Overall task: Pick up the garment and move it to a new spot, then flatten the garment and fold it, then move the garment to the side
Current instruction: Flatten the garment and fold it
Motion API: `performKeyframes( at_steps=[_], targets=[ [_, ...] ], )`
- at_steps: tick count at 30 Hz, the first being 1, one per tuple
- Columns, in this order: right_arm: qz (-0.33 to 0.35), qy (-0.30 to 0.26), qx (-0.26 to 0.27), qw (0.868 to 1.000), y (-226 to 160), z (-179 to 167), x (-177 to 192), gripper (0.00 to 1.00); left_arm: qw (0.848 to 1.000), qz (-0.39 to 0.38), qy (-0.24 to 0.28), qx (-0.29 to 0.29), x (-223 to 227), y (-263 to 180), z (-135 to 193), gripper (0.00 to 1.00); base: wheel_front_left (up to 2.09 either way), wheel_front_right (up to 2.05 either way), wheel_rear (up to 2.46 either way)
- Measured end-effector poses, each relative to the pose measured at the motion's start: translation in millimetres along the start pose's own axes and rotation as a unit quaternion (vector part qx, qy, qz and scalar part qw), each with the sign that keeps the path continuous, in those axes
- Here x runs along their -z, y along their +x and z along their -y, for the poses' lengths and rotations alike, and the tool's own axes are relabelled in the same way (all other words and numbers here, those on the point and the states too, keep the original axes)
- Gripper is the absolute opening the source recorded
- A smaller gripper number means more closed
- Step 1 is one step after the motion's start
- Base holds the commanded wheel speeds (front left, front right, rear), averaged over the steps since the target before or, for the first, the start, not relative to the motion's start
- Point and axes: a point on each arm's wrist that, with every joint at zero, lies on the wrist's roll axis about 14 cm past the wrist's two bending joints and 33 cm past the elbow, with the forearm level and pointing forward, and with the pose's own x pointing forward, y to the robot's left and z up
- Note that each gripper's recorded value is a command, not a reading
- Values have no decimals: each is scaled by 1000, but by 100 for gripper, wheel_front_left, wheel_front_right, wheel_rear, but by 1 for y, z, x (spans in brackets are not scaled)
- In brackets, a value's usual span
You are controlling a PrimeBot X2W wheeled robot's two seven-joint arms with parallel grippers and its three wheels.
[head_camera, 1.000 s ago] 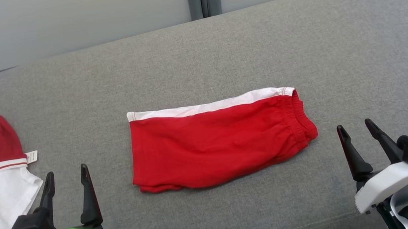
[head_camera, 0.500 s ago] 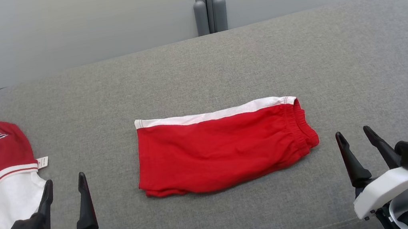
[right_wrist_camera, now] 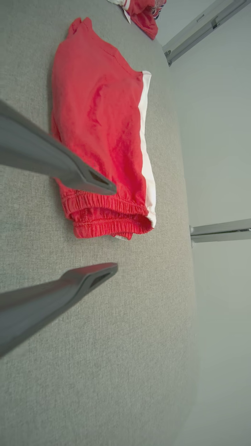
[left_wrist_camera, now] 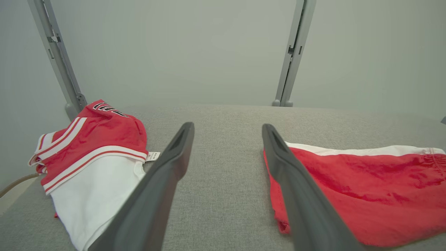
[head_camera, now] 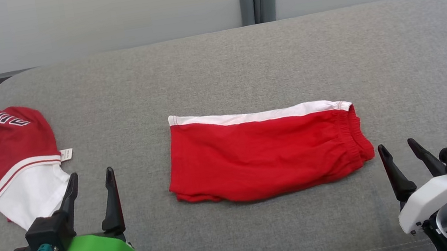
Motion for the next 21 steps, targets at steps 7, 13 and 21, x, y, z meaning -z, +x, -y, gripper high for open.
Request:
performKeyframes(
  at_steps=[7, 13, 21],
  targets=[
    [-48, 3, -19, 999, 32, -1, 24, 100, 1000, -1, -3, -4, 3, 5, -2, 100, 0, 0, 0],
    [-89, 8, -35, 995, 61, -4, 48, 100, 1000, -17, -7, -9, 16, 15, -5, 100, 0, 0, 0],
    [-156, 33, -47, 986, 83, -10, 90, 100, 999, -35, -5, -12, 32, 28, -9, 100, 0, 0, 0]
  ],
)
